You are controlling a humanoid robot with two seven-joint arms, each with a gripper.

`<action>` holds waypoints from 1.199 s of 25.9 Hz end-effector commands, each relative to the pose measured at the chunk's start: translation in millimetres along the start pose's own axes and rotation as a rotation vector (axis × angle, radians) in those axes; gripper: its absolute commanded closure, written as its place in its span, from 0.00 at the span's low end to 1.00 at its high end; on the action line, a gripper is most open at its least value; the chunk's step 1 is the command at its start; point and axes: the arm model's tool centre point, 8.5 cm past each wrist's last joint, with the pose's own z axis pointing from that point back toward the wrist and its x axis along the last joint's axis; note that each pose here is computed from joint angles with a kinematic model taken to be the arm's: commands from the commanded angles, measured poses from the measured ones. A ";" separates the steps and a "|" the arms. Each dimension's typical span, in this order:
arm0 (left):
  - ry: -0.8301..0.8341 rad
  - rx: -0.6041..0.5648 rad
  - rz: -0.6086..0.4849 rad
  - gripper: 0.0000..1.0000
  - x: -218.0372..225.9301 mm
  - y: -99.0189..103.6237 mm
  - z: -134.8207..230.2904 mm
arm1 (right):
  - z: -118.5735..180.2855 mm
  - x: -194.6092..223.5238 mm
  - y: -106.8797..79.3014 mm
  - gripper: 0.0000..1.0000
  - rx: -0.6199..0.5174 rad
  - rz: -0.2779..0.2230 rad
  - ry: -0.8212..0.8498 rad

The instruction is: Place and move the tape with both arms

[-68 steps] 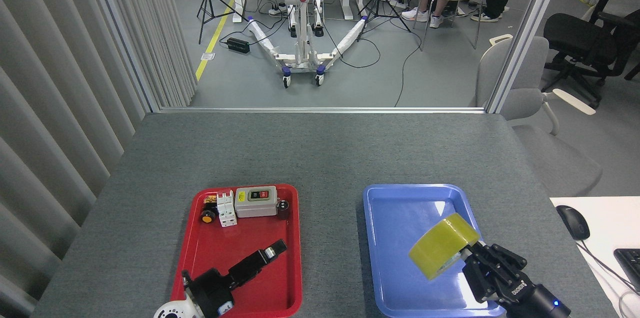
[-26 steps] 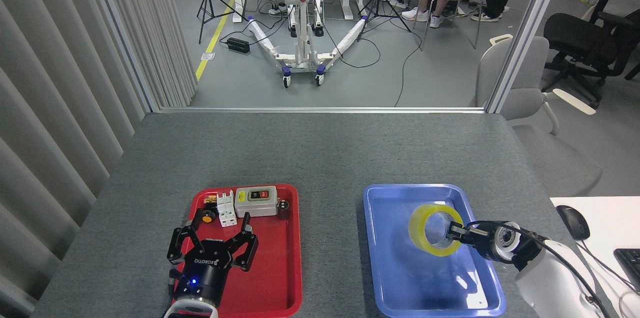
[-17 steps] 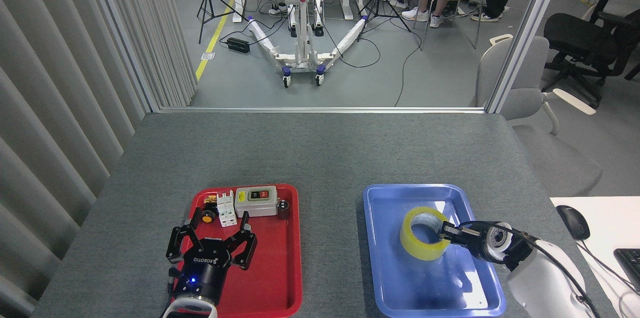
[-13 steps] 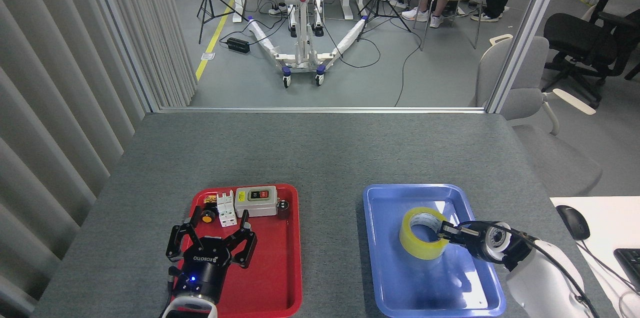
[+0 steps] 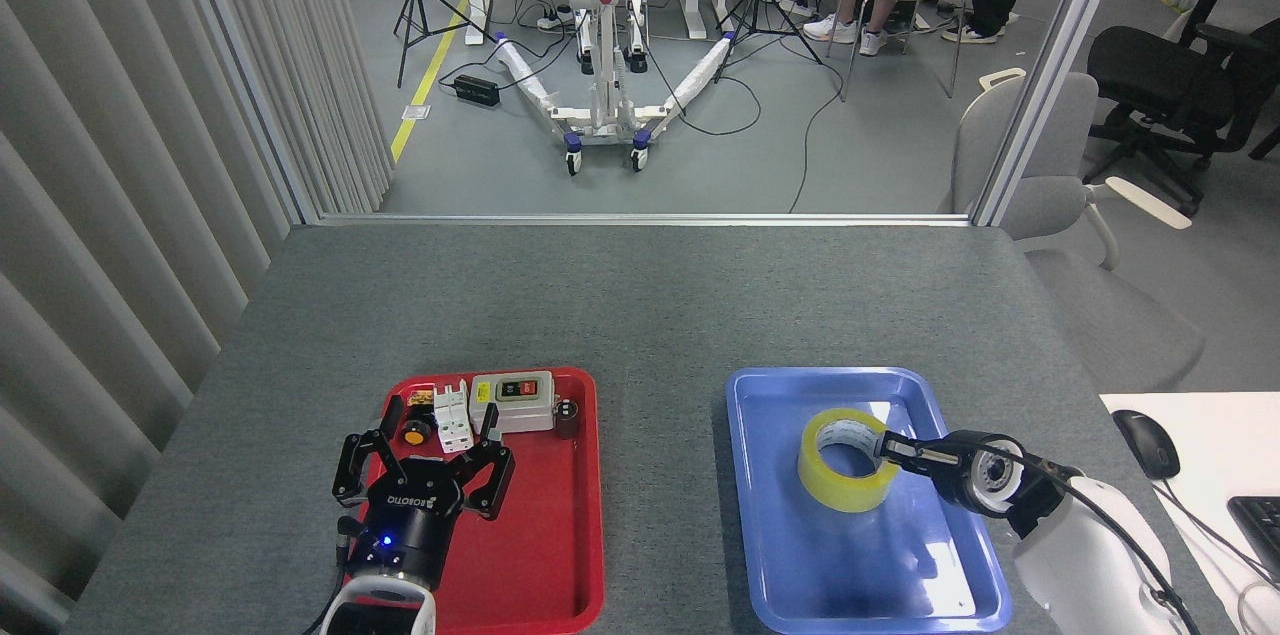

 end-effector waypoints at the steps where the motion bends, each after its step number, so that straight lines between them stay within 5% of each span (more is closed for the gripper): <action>1: 0.001 0.000 -0.002 0.00 -1.8 0.2 -0.2 | 17.2 -10.9 -17.6 0.53 -0.157 0.058 -0.012; 7: -0.002 -0.004 0.000 0.00 -1.2 -1.4 0.5 | 53.4 -44.4 8.5 0.32 -0.332 0.207 -0.002; 15: 0.000 -0.015 -0.002 0.00 -2.0 -5.0 2.2 | 114.1 -56.9 27.1 0.10 -0.941 0.405 0.050; 19: 0.001 -0.011 0.000 0.00 -1.6 -3.5 0.5 | 134.1 -63.4 40.3 0.02 -0.982 0.452 0.045; 23: 0.005 -0.012 0.000 0.00 -2.1 -4.0 0.6 | 137.4 -70.6 57.6 0.01 -0.949 0.448 0.052; 31: 0.008 -0.021 0.002 0.00 -3.0 -7.5 0.9 | 125.0 -72.4 59.9 0.00 -0.947 0.376 0.072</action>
